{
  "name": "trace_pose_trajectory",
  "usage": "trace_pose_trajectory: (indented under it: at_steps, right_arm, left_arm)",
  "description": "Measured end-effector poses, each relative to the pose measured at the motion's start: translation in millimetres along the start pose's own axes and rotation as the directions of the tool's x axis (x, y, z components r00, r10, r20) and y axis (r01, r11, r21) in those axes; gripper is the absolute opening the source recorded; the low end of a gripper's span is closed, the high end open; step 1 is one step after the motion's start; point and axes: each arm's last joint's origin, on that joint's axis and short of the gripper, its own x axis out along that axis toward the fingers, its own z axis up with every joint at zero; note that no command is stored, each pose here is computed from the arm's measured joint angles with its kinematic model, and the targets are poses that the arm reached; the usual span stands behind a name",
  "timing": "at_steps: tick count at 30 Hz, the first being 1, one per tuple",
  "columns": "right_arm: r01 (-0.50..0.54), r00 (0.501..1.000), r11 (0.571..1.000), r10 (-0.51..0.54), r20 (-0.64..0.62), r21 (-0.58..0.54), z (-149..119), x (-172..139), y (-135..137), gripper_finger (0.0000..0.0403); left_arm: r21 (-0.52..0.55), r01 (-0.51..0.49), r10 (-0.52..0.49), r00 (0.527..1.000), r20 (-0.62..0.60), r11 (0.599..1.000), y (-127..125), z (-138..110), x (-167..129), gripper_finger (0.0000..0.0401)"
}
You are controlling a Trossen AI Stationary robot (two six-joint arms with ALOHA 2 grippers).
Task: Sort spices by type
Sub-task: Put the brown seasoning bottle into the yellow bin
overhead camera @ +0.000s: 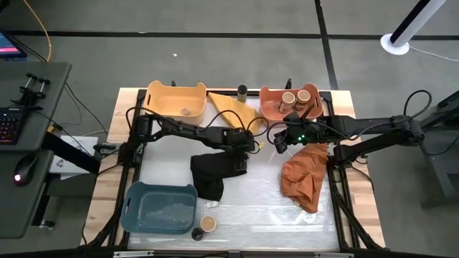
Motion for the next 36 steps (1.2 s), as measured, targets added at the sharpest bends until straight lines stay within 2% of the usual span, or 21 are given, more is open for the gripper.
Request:
trace_pose_trajectory:
  at_steps: [3,7,11,14,17,20,23,26,30,33,36]
  right_arm:
    - [0.0,1.0,1.0,0.0,0.0,0.0,0.0,-0.1,0.0,0.0]
    - [0.006,1.0,1.0,-0.006,0.009,-0.001,0.4,-0.3,-0.2,0.0]
    - [0.017,1.0,1.0,-0.017,0.02,-0.001,0.7,-0.3,-0.5,0.0]
    - [0.026,0.999,1.0,-0.026,0.03,0.004,1.0,-0.3,-0.8,0.0]
    - [0.038,0.998,0.999,-0.038,0.044,0.005,1.4,-0.3,-1.1,0.0]
    - [0.045,0.998,0.999,-0.045,0.052,0.01,1.7,-0.3,-1.3,0.0]
    - [0.057,0.996,0.998,-0.059,0.066,0.032,2.2,-0.3,-1.8,0.0]
    - [0.065,0.995,0.996,-0.069,0.078,0.06,2.5,-0.4,-2.1,0.0]
    - [0.067,0.994,0.995,-0.072,0.082,0.068,2.7,-0.4,-2.1,0.0]
    - [0.065,0.994,0.994,-0.072,0.083,0.084,2.7,-0.4,-2.1,0.0]
    - [0.063,0.994,0.994,-0.071,0.083,0.094,2.8,-0.4,-2.0,0.0]
  left_arm:
    - [-0.002,0.023,-0.023,0.999,-0.03,1.0,2.7,-1.3,-8.5,0.0134]
    - [0.014,0.006,-0.006,0.998,-0.06,1.0,15.6,1.2,-43.5,0.0134]
    - [-0.004,-0.158,0.158,0.987,-0.004,0.987,46.3,0.0,-98.3,0.0134]
    - [-0.129,-0.298,0.308,0.949,0.065,0.946,81.2,-11.6,-146.2,0.0134]
    - [-0.309,-0.421,0.455,0.889,0.045,0.853,120.7,-43.2,-183.9,0.0134]
    - [-0.495,-0.478,0.532,0.846,-0.038,0.726,151.1,-88.5,-206.0,0.0134]
    - [-0.636,-0.496,0.543,0.828,-0.14,0.591,165.7,-136.9,-213.0,0.0134]
    - [-0.724,-0.51,0.508,0.823,-0.253,0.465,169.0,-181.9,-203.1,0.0134]
    - [-0.811,-0.465,0.442,0.848,-0.292,0.356,169.9,-215.4,-186.1,0.0134]
    - [-0.842,-0.456,0.451,0.84,-0.301,0.288,174.8,-223.7,-179.6,0.0134]
    - [-0.864,-0.439,0.474,0.833,-0.287,0.248,183.4,-224.7,-176.6,0.0134]
